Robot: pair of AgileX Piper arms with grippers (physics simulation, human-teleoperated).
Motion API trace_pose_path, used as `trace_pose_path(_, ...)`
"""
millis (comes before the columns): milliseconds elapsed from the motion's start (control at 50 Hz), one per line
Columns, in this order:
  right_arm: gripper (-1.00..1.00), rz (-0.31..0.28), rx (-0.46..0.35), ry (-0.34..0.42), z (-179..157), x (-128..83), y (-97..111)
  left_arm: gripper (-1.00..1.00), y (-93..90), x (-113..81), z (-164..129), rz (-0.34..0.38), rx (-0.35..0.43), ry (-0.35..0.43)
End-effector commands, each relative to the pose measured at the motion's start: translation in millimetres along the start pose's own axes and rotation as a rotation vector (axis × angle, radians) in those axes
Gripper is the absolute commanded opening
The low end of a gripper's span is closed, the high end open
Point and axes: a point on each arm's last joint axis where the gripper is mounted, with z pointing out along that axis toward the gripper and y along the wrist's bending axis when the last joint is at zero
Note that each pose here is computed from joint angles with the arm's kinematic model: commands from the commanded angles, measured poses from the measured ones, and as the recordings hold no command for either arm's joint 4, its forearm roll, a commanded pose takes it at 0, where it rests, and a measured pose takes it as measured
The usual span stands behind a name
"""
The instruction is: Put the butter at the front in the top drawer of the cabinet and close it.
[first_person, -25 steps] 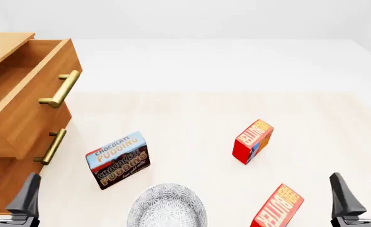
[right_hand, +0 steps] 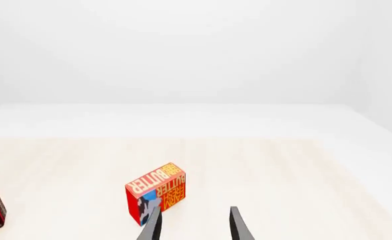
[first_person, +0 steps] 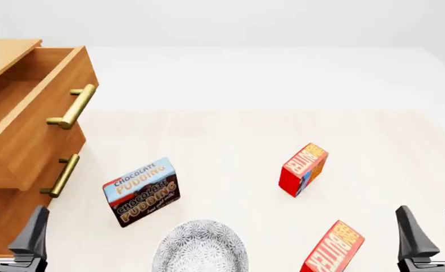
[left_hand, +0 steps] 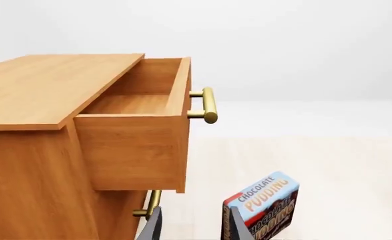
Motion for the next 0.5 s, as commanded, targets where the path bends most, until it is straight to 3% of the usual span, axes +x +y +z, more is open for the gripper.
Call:
trace_pose_path(20,1.0,0.0,0.0,0.0,-0.1,0.3,0.0,1.0,0.7,-0.9,-1.6,0.021,-0.012,-0.002)
trace_pose_path(80,1.0,0.0,0.0,0.0,-0.1,0.3,0.0,1.0,0.9,-7.8,-2.9,0.004,-0.015,-0.021)
trace_pose_path(100,1.0,0.001,0.0,0.0,-0.1,0.3,0.0,1.0,0.7,-12.4,-3.6,-0.046,-0.01,-0.025)
trace_pose_path(200,1.0,0.0,0.0,0.0,-0.1,0.3,0.0,1.0,3.6,-36.2,-8.7,-0.067,-0.065,-0.015)
trace_pose_path(260,1.0,0.001,0.0,0.0,-0.1,0.3,0.0,1.0,4.3,-52.8,-13.7,-0.06,-0.086,-0.012)
trace_pose_path(280,1.0,0.0,-0.001,0.001,-0.1,0.4,0.0,1.0,3.9,-69.6,-19.6,-0.068,-0.085,-0.023)
trace_pose_path(340,1.0,0.0,0.0,0.001,-0.1,0.3,0.0,1.0,3.7,-75.2,-22.1,-0.064,-0.087,-0.017)
trace_pose_path(400,1.0,0.0,-0.001,0.0,-0.1,0.3,0.0,1.0,2.9,-102.4,-36.6,-0.044,-0.1,-0.005)
trace_pose_path(500,1.0,0.0,0.0,0.0,-0.1,0.3,0.0,1.0,2.3,-114.6,-43.4,-0.039,-0.109,0.019)
